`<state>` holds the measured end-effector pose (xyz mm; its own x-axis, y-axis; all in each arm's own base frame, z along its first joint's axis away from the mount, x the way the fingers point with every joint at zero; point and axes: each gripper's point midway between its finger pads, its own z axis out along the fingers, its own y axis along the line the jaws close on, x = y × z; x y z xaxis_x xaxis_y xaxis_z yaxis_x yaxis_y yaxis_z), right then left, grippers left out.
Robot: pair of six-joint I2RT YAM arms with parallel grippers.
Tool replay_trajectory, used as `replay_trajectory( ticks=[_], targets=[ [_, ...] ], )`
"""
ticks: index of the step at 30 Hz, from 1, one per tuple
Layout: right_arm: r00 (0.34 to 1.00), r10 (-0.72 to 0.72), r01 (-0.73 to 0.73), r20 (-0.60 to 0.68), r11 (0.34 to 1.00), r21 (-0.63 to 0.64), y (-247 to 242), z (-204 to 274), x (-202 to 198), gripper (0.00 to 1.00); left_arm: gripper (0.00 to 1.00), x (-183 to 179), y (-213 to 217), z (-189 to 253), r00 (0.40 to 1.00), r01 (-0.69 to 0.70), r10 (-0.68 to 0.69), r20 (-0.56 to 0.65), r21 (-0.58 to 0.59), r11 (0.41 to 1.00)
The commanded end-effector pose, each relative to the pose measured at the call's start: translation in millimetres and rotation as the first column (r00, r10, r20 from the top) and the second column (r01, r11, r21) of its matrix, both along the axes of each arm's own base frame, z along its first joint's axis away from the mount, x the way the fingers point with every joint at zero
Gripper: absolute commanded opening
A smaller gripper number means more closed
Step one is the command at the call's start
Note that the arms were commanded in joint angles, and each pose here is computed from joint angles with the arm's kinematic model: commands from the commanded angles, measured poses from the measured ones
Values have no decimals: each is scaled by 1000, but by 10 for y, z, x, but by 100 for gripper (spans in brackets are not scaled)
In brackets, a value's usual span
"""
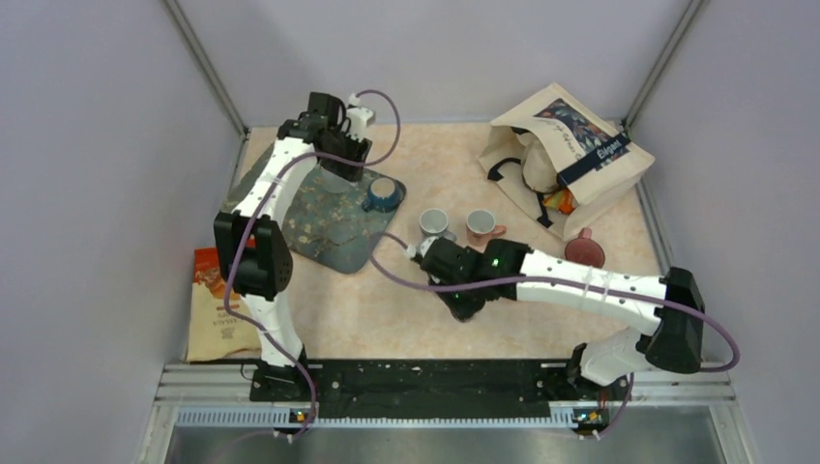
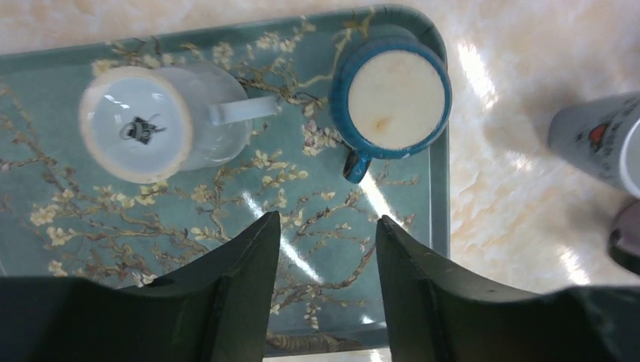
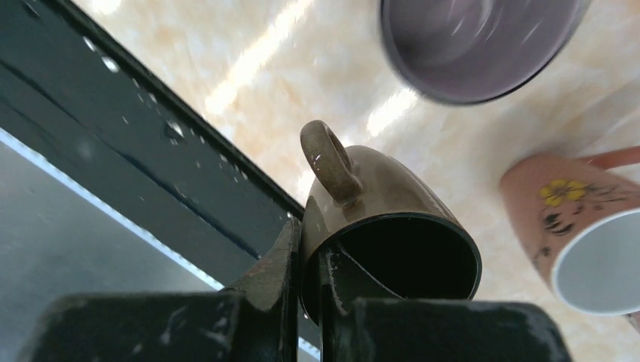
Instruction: Turn the mug right side up
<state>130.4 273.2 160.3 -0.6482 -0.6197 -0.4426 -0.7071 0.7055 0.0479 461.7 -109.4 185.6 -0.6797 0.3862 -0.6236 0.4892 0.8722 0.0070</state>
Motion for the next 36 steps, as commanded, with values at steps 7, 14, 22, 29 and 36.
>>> replay_trajectory(
  ticks=[7, 14, 22, 29, 36],
  targets=[
    [996, 86, -79, 28, 981, -179, -174, -703, -261, 0, 51, -62, -15, -625, 966, 258, -257, -26, 110, 960],
    [993, 115, -105, 40, 976, -188, -174, -962, -238, 0, 60, -68, -130, -977, 952, 304, -299, -72, 64, 951],
    [991, 129, -119, 29, 969, -215, -229, -1100, -255, 0, 56, 35, -117, -1296, 956, 284, -274, -109, 99, 954],
    [993, 108, -97, 42, 971, -217, -191, -1015, -214, 31, 51, 14, -224, -1404, 951, 294, -284, -124, 75, 953],
    [994, 106, -97, 38, 980, -175, -114, -852, -231, 65, 36, 14, -293, -1444, 943, 318, -308, -126, 73, 945]
  ],
)
